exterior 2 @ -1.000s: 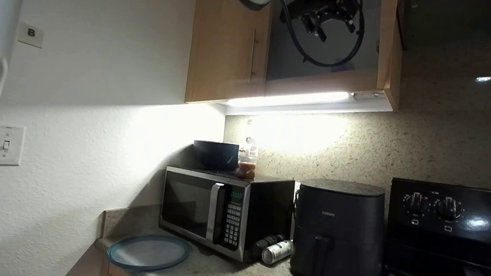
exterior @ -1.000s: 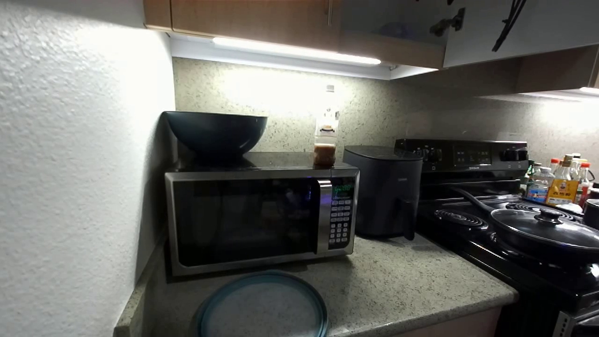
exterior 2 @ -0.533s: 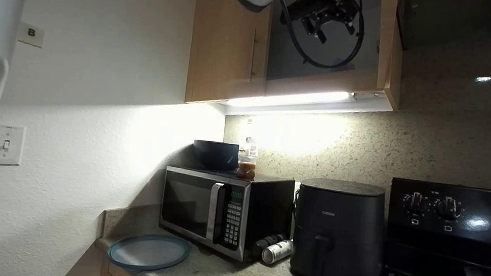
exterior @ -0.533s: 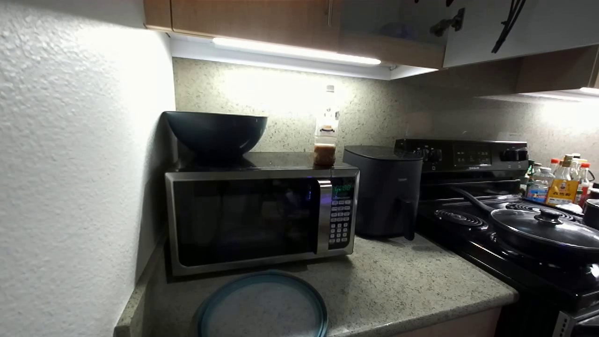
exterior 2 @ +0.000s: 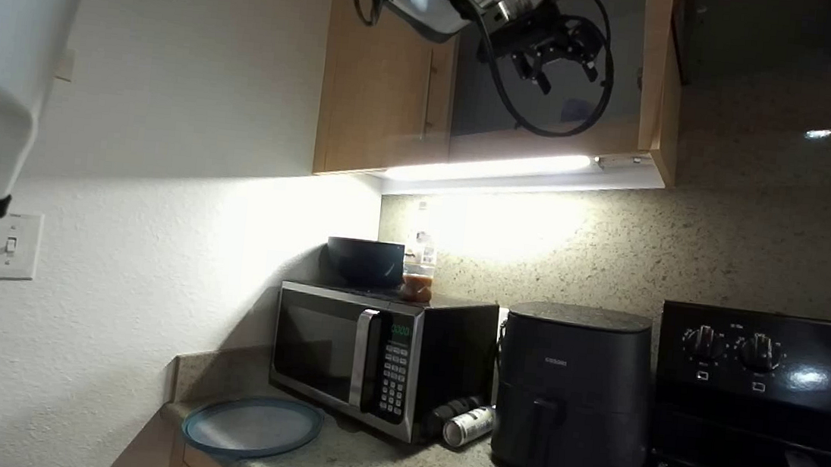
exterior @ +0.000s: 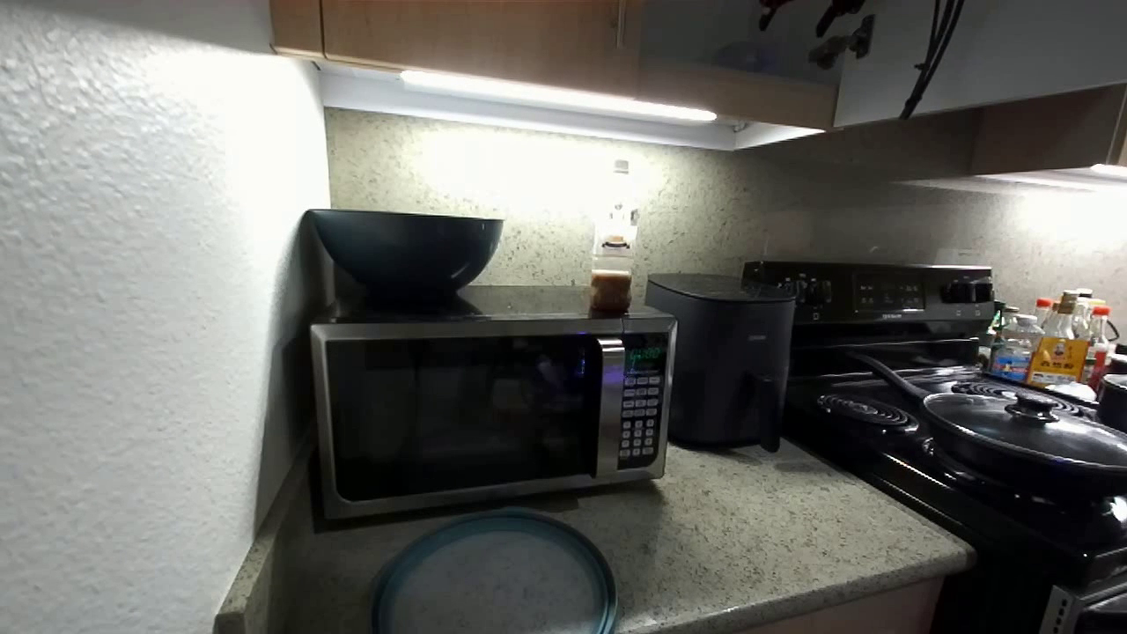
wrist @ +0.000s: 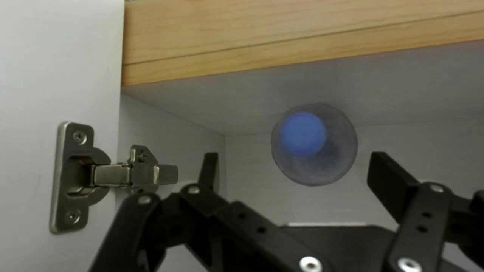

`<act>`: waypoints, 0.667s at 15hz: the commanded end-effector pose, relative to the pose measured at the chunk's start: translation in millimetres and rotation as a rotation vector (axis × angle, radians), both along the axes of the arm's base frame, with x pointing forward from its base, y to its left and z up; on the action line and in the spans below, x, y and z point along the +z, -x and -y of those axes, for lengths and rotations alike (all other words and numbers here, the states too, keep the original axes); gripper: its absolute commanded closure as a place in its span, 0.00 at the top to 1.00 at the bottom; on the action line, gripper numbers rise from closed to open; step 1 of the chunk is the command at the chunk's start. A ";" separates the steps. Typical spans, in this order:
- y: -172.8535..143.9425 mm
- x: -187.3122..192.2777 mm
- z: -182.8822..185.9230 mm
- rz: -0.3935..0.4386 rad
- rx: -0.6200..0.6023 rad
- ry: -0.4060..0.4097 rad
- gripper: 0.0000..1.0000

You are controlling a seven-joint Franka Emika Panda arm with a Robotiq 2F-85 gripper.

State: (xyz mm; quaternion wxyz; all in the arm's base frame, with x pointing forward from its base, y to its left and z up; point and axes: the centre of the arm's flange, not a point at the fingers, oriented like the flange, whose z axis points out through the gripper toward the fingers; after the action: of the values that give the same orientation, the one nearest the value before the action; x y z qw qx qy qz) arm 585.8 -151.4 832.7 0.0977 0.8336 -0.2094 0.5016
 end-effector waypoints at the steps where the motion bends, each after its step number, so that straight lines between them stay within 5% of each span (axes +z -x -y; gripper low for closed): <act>1: -20.1 3.0 13.0 -0.004 0.028 0.006 1.00; 10: -29.7 -14.0 17.0 0.017 0.038 -0.026 1.00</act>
State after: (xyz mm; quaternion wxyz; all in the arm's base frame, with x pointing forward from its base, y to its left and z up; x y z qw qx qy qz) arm 603.0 -156.8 821.4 0.0919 0.8354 -0.2109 0.4993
